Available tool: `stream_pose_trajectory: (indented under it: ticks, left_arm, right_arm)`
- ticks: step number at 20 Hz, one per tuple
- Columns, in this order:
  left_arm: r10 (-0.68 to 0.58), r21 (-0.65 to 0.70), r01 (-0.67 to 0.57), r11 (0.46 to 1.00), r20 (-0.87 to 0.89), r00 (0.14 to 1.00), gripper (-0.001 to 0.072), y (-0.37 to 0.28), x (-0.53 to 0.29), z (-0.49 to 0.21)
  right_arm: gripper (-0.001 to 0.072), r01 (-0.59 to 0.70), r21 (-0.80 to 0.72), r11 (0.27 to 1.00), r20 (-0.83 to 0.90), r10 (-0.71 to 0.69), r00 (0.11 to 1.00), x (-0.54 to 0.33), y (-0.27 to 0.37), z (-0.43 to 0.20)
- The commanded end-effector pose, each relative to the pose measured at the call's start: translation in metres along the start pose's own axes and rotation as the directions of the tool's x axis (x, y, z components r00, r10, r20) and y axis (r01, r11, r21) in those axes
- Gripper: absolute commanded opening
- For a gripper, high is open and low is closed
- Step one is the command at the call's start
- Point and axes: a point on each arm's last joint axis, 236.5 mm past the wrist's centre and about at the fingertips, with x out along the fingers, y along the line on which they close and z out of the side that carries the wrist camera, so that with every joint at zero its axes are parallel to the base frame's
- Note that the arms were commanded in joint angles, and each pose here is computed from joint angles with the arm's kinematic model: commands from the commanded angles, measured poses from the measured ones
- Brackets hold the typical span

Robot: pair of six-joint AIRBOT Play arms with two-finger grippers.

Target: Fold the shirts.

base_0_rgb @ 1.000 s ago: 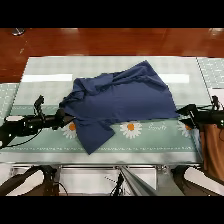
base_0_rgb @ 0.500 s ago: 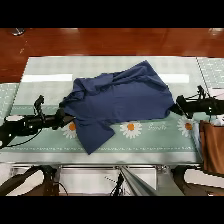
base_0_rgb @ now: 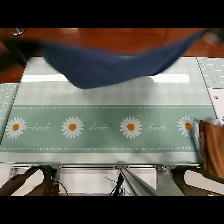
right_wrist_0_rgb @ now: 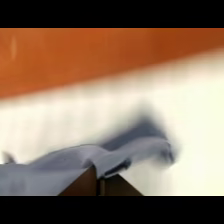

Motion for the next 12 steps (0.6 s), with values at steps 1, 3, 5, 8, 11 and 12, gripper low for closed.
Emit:
stream_pose_trajectory:
  ticks: [1, 3, 5, 8, 11, 12]
  left_arm:
    - [0.070, 0.321, -0.132, 0.938, 0.198, 0.978, 0.0018, -0.137, -0.042, 0.089]
    - [0.198, 0.490, -0.320, 0.811, 0.284, 0.938, 0.0019, -0.180, -0.082, 0.097]
    - [0.267, 0.584, -0.462, 0.667, 0.392, 0.880, 0.0019, -0.218, -0.127, 0.093]
    - [0.293, 0.602, -0.612, 0.513, 0.547, 0.784, 0.0019, -0.261, -0.189, 0.075]
    - [0.333, 0.576, -0.713, 0.399, 0.634, 0.698, 0.0019, -0.280, -0.238, 0.050]
    - [0.349, 0.557, -0.737, 0.383, 0.651, 0.674, 0.0019, -0.281, -0.250, 0.043]
  right_arm:
    - [0.0016, 0.019, -0.229, 0.973, 0.290, 0.050, 0.956, -0.144, 0.114, 0.060]
    - [0.0017, 0.063, -0.297, 0.953, 0.346, 0.045, 0.937, -0.201, 0.145, 0.039]
    - [0.0016, 0.138, -0.336, 0.932, 0.420, 0.017, 0.907, -0.252, 0.163, 0.018]
    - [0.0017, 0.252, -0.328, 0.911, 0.524, -0.047, 0.851, -0.314, 0.175, -0.009]
    - [0.0017, 0.335, -0.294, 0.895, 0.584, -0.110, 0.805, -0.352, 0.175, -0.028]
    - [0.0017, 0.352, -0.284, 0.892, 0.583, -0.131, 0.802, -0.356, 0.171, -0.033]
